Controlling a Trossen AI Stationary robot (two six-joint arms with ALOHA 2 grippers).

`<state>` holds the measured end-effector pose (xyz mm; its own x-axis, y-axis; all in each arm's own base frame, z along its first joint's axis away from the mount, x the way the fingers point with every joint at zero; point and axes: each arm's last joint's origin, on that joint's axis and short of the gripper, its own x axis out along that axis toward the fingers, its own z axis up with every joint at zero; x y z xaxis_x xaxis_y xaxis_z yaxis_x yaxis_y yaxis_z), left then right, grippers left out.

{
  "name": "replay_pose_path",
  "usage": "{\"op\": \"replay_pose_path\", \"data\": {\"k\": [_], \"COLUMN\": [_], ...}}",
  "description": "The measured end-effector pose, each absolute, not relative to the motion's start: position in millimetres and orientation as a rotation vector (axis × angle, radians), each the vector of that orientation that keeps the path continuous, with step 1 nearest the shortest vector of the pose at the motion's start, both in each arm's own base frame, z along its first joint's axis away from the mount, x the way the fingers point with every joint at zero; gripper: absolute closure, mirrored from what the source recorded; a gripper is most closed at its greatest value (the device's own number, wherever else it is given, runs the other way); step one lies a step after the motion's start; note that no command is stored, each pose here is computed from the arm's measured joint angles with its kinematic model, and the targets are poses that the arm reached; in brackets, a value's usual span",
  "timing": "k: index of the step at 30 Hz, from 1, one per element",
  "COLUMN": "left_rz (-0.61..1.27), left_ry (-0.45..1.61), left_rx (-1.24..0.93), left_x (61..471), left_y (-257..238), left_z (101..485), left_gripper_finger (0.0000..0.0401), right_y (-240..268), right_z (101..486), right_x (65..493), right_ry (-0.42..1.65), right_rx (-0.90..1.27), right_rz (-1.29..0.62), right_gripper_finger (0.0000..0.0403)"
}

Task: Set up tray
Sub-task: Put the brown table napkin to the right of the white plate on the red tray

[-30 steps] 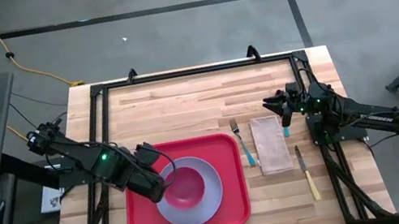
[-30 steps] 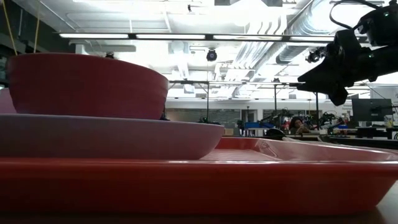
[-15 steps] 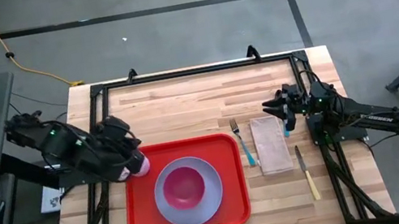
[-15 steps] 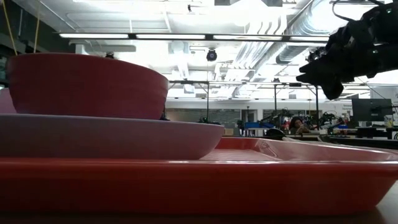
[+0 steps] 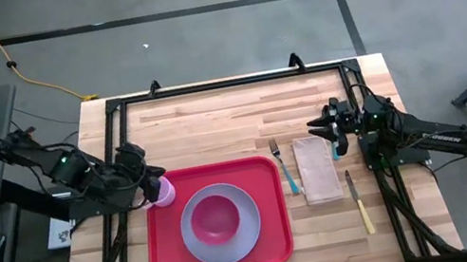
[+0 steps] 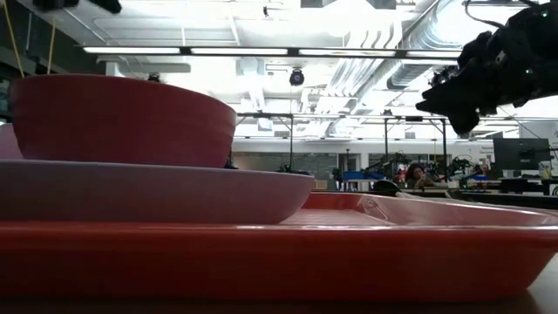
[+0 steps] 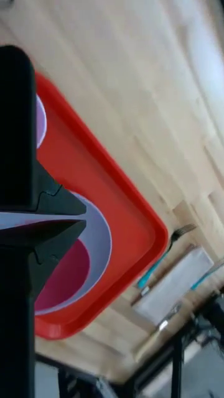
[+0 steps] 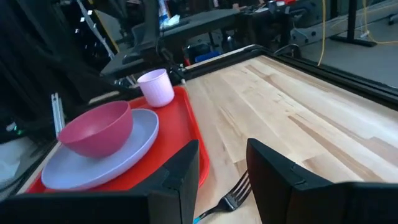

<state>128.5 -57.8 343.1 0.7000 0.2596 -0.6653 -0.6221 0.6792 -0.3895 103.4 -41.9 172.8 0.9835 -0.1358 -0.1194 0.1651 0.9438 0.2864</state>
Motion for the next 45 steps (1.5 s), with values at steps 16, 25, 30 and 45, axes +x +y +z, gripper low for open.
{"op": "replay_pose_path", "data": {"k": [16,25,30,45], "left_rz": [0.334,0.275,0.248,0.163], "left_ry": [0.350,0.302,0.268,0.213], "left_rx": [-0.778,-0.713,-0.701,-0.603], "left_x": [102,87,79,65], "left_y": [-41,-32,-28,-20], "left_z": [269,273,277,283], "left_gripper_finger": [0.0352,0.0352,0.0352,0.0352], "right_y": [-44,-48,-49,-51], "right_z": [238,222,213,211], "right_x": [113,137,146,150], "right_ry": [0.405,0.574,0.645,0.644], "right_rx": [0.173,0.225,0.248,0.292], "right_rz": [-0.105,-0.055,-0.039,-0.050], "right_gripper_finger": [0.0291,0.0291,0.0291,0.0291]}}
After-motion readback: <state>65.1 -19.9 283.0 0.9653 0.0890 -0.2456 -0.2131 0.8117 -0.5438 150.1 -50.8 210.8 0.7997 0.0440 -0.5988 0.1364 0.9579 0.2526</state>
